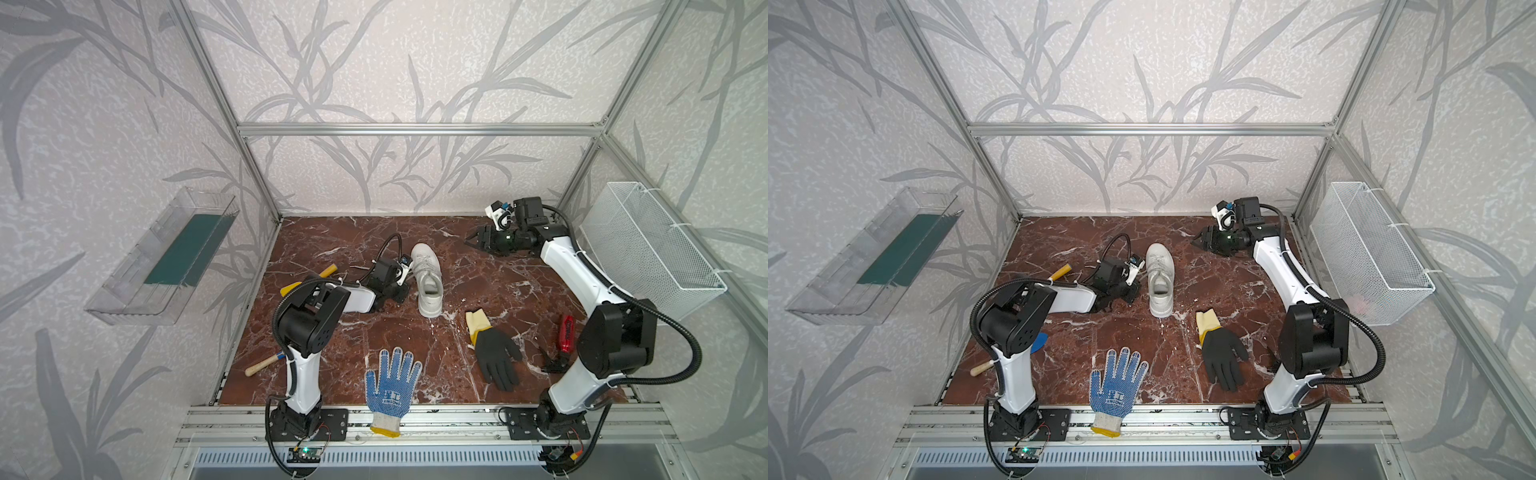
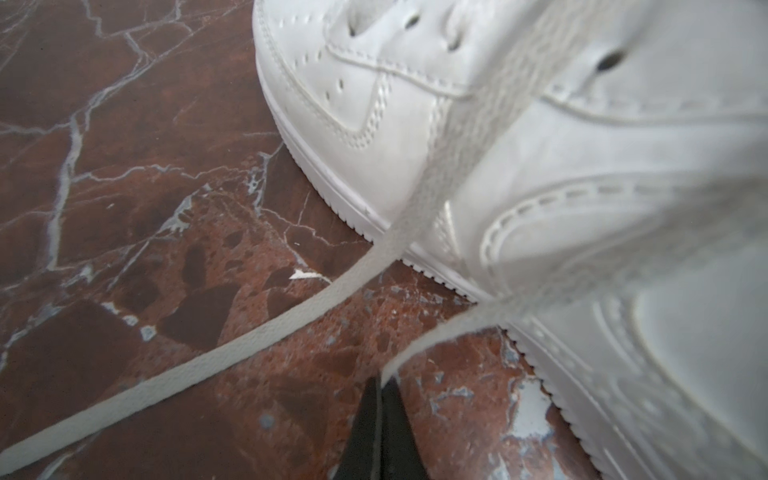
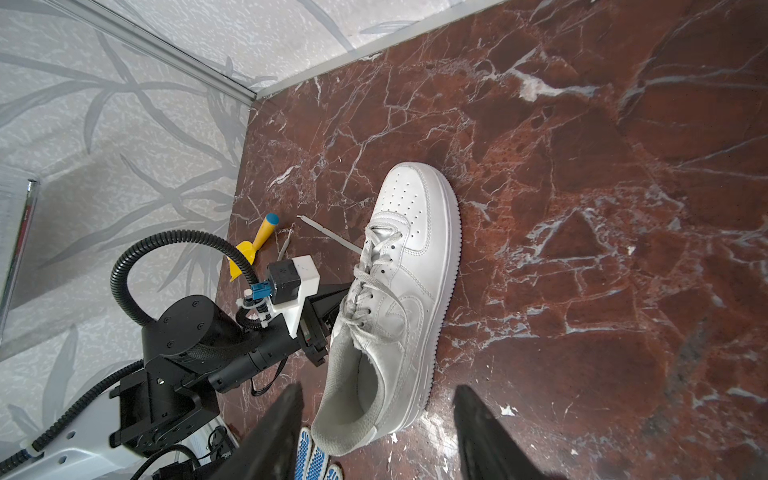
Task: Tie the shoes
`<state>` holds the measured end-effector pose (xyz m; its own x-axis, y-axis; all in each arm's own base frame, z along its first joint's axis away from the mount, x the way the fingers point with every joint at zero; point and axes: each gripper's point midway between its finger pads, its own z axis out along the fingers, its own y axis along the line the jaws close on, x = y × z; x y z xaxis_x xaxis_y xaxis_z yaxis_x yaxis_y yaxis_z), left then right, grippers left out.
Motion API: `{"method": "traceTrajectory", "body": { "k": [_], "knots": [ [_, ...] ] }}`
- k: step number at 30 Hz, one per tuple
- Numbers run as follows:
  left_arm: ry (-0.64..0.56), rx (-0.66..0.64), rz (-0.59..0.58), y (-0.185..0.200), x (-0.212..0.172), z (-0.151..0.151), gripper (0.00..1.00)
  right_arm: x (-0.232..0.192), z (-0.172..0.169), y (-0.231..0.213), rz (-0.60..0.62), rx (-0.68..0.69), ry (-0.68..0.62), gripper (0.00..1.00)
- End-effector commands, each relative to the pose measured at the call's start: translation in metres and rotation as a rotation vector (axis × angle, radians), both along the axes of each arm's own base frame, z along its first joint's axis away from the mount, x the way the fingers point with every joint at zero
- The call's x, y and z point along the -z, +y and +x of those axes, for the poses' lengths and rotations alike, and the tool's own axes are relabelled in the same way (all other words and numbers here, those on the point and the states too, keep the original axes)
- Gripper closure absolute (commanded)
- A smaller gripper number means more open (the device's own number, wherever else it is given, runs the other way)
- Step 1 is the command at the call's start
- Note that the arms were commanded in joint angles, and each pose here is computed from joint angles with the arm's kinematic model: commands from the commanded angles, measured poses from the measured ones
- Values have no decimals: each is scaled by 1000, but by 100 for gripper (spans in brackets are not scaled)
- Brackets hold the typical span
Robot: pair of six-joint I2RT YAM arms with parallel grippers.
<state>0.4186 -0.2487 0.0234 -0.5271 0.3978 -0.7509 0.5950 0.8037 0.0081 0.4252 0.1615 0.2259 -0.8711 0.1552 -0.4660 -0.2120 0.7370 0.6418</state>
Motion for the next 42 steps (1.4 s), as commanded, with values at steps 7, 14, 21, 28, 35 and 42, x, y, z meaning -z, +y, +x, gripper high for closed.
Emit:
{"method": "traceTrajectory", "body": {
  "k": [7, 14, 21, 28, 35, 42],
  "knots": [
    [50, 7, -137, -21, -70, -1, 100, -2, -9, 2, 22, -27, -20, 41],
    [163, -21, -136, -29, -101, 6, 100, 23, -7, 1, -10, -45, 11, 43],
    [195, 27, -168, -43, -132, 8, 100, 30, 4, 11, 15, -68, -16, 44],
    [228, 57, -221, -58, -143, 10, 100, 32, 13, 43, 114, -141, -32, 46],
    [241, 56, -316, -76, -156, 22, 100, 29, 24, 62, 236, -171, -17, 49],
    [278, 70, -305, -86, -150, 25, 100, 26, 26, 72, 335, -202, -16, 58]
  ]
}}
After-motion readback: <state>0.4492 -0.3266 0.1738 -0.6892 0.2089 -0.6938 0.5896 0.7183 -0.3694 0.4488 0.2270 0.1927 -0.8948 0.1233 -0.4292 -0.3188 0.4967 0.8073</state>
